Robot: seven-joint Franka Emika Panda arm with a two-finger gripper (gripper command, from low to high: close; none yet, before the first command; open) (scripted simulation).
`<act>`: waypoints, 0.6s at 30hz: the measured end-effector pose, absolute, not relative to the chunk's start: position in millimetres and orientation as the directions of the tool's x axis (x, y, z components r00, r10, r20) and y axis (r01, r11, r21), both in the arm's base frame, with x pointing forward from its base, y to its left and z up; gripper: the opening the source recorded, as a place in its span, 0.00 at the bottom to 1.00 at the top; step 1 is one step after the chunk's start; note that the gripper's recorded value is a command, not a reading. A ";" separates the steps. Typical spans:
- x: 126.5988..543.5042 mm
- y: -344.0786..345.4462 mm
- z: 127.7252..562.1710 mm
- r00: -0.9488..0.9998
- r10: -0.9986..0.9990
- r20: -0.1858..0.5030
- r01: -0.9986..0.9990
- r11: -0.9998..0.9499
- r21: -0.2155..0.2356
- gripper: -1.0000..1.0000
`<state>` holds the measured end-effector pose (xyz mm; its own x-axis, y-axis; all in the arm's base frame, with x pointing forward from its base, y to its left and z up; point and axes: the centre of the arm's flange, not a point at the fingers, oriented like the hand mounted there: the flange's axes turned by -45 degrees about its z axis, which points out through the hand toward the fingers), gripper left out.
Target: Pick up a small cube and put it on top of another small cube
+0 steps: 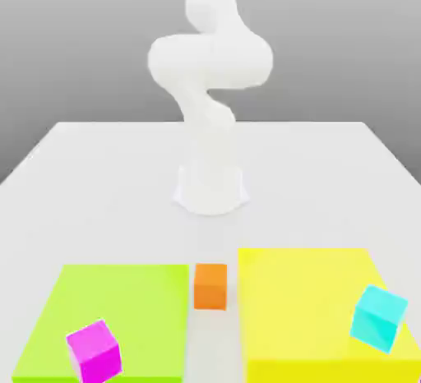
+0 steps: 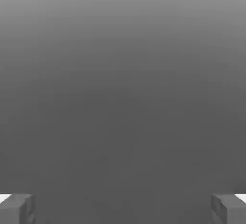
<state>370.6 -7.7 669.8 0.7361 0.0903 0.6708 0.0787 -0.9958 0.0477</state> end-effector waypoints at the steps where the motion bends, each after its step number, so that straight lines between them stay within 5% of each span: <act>1: 379.9 -10.2 651.6 0.749 0.137 0.649 0.120 -0.990 0.071 0.50; 10: 424.5 -13.7 491.0 0.740 0.525 0.420 0.492 -0.849 0.195 0.50; 18: 412.6 -4.7 353.7 0.548 0.811 0.205 0.792 -0.582 0.186 0.50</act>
